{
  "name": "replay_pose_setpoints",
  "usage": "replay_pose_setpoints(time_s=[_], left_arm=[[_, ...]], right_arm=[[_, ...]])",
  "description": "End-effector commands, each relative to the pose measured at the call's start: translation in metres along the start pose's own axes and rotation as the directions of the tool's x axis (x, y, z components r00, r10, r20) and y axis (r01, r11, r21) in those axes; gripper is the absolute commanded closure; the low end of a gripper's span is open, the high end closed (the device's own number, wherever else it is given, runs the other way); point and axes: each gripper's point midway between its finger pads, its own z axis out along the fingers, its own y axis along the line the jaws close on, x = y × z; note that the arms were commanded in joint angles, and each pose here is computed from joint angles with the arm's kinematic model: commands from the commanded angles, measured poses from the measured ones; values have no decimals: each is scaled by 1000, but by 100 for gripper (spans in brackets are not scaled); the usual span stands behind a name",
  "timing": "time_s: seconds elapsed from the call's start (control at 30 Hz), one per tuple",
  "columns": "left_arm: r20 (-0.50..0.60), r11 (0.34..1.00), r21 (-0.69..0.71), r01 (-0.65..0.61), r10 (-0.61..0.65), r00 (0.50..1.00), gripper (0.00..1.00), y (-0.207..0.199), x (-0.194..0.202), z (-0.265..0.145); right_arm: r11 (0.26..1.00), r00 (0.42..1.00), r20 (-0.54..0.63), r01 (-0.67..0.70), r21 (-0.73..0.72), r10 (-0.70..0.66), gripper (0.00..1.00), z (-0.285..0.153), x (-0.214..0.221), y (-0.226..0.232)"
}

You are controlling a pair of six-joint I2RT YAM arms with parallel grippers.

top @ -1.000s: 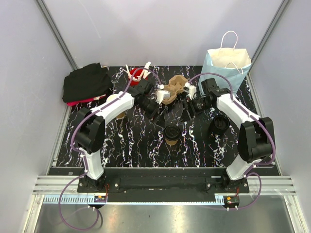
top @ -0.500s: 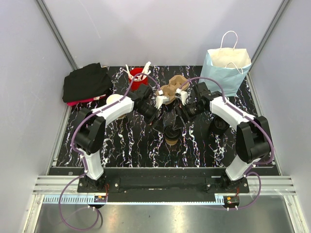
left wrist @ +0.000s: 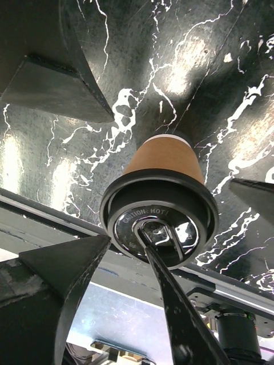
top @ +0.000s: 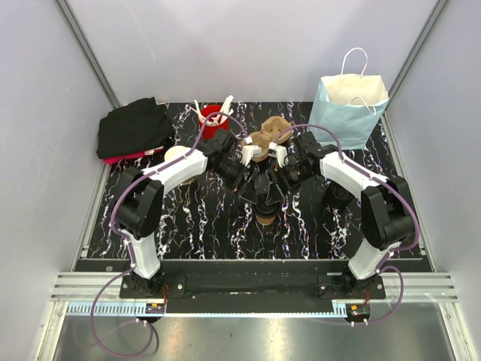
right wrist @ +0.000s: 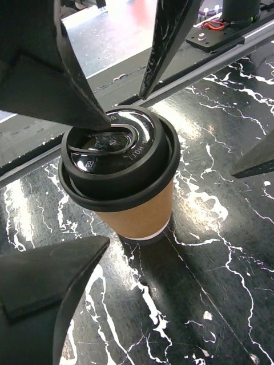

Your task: Pack the takeout coffee

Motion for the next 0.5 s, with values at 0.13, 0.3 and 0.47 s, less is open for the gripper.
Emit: replay_pose_setpoints(time_s=[0.13, 0.3, 0.47], left_arm=[[19, 1000, 18, -9, 8, 1000, 20, 1, -3, 8], [9, 1000, 19, -9, 9, 1000, 21, 2, -1, 11], [-1, 1000, 19, -13, 13, 1000, 22, 0, 3, 15]], right_arm=[[1000, 1000, 0, 5, 11, -5, 31, 8, 1, -4], [1000, 1000, 0, -3, 19, 3, 37, 9, 2, -6], [1000, 1000, -1, -6, 21, 6, 38, 10, 3, -6]])
